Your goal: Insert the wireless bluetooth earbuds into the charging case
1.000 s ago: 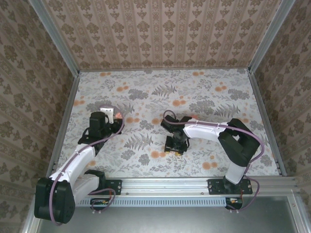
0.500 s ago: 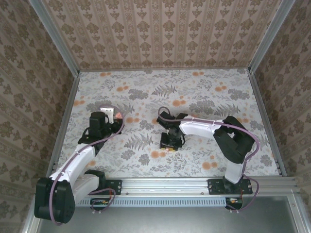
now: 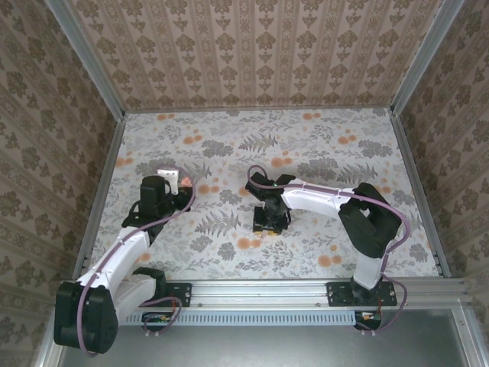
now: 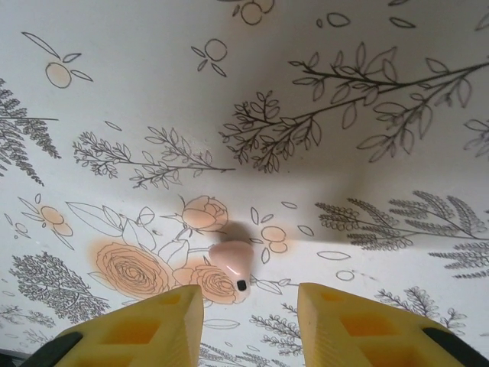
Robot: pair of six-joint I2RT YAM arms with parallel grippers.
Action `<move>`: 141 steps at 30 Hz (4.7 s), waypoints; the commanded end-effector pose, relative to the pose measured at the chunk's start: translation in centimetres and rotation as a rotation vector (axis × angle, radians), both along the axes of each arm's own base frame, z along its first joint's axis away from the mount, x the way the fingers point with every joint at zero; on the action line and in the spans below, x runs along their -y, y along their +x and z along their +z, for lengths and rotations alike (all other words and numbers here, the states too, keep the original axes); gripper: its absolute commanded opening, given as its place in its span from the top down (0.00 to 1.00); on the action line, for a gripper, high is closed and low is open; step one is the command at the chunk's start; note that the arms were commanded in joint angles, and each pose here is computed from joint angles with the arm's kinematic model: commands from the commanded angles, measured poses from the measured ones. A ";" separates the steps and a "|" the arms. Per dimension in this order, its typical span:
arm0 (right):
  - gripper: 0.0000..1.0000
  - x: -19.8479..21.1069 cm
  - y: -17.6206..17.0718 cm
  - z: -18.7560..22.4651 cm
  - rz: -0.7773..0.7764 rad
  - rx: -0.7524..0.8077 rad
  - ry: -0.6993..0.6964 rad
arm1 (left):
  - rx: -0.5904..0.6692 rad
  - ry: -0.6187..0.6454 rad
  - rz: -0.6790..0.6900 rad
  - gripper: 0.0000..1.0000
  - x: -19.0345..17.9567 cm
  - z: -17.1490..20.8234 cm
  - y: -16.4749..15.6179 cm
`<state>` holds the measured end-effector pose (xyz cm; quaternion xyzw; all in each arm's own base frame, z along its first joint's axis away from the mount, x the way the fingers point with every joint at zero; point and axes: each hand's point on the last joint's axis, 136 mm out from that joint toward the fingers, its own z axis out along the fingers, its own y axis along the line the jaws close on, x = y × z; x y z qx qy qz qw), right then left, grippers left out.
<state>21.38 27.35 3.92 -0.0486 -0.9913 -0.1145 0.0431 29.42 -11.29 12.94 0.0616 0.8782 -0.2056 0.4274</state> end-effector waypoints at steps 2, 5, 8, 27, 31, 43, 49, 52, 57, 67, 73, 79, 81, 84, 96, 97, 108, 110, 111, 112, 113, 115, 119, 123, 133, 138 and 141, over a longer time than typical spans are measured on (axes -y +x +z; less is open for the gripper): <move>0.62 0.5 -0.2 0.6 -0.007 -0.005 -0.008 | 0.043 0.007 -0.013 0.89 0.2 1.6 0.4; 0.62 -0.1 -0.2 0.1 0.000 -0.017 0.002 | 0.043 0.010 -0.011 0.89 0.2 1.6 0.4; 0.63 -0.5 -0.2 -0.4 0.007 -0.027 0.005 | 0.046 0.013 -0.010 0.89 0.2 1.7 0.4; 0.68 -1.9 -0.3 -2.1 0.037 -0.063 -0.001 | 0.040 0.020 -0.005 0.89 0.0 1.5 0.2; 0.68 -1.7 -0.8 -2.0 0.045 -0.071 -0.023 | 0.039 0.021 -0.002 0.89 -0.1 1.4 0.1; 0.73 -1.3 -1.0 -3.0 0.054 -0.070 -0.067 | 0.038 0.024 -0.002 0.89 -0.1 1.4 0.0; 0.77 -0.7 -1.1 -3.7 0.059 -0.068 -0.103 | 0.039 0.024 -0.002 0.89 -0.2 1.5 -0.1; 0.79 -0.4 -1.0 -3.8 0.061 -0.058 -0.114 | 0.039 0.025 -0.003 0.89 -0.2 1.4 -0.1; 0.81 -0.4 -0.2 -2.7 0.054 0.012 -0.103 | 0.041 0.015 -0.019 0.89 0.2 1.4 -0.2; 0.83 0.4 2.2 1.1 0.017 0.251 -0.039 | 0.116 -0.077 -0.172 0.89 3.4 2.0 -0.6; 0.83 0.7 4.1 4.2 0.034 0.466 0.045 | 0.185 -0.091 -0.359 0.89 7.6 2.3 -1.8; 0.82 1.0 6.2 7.1 0.079 0.695 0.159 | 0.248 -0.095 -0.574 0.90 11.9 1.1 -3.6; 0.81 1.2 6.6 7.8 0.113 0.751 0.174 | 0.261 -0.084 -0.634 0.89 13.0 0.6 -4.2; 0.82 1.4 7.0 10.1 0.159 0.840 0.211 | 0.275 -0.092 -0.688 0.89 14.0 0.4 -4.5; 0.81 0.7 6.1 15.1 0.368 1.063 0.362 | 0.338 -0.138 -0.937 0.89 17.0 1.2 -7.1; 0.80 0.5 6.0 15.4 0.384 1.070 0.377 | 0.333 -0.143 -0.953 0.89 17.2 1.2 -7.2; 0.80 -2.3 5.0 17.6 0.535 1.090 0.498 | 0.349 -0.185 -1.064 0.89 18.6 2.7 -8.6; 0.80 -2.7 5.0 17.7 0.547 1.086 0.514 | 0.350 -0.184 -1.074 0.89 18.8 2.9 -8.6; 0.81 -2.9 5.0 17.8 0.553 1.083 0.520 | 0.350 -0.184 -1.077 0.89 18.8 3.0 -8.7; 0.81 -3.1 4.9 17.9 0.559 1.083 0.527 | 0.353 -0.183 -1.077 0.89 18.8 3.1 -8.6; 0.81 -3.2 5.0 17.8 0.561 1.079 0.529 | 0.349 -0.185 -1.080 0.89 18.9 3.1 -8.7; 0.81 -3.3 5.0 17.9 0.565 1.078 0.532 | 0.350 -0.188 -1.084 0.89 18.9 3.2 -8.7; 0.80 -3.5 5.1 17.6 0.575 1.074 0.523 | 0.355 -0.190 -1.088 0.89 19.1 3.5 -8.8; 0.80 -3.4 5.3 17.2 0.580 1.068 0.506 | 0.357 -0.195 -1.091 0.89 19.1 3.8 -8.9; 0.80 -3.6 5.2 17.0 0.586 1.064 0.516 | 0.365 -0.210 -1.097 0.89 19.4 4.4 -8.9; 0.80 -3.7 4.9 16.5 0.600 1.043 0.518 | 0.370 -0.215 -1.089 0.89 19.5 4.6 -8.8; 0.80 -3.6 4.8 16.0 0.609 1.030 0.507 | 0.372 -0.218 -1.084 0.89 19.5 4.8 -8.7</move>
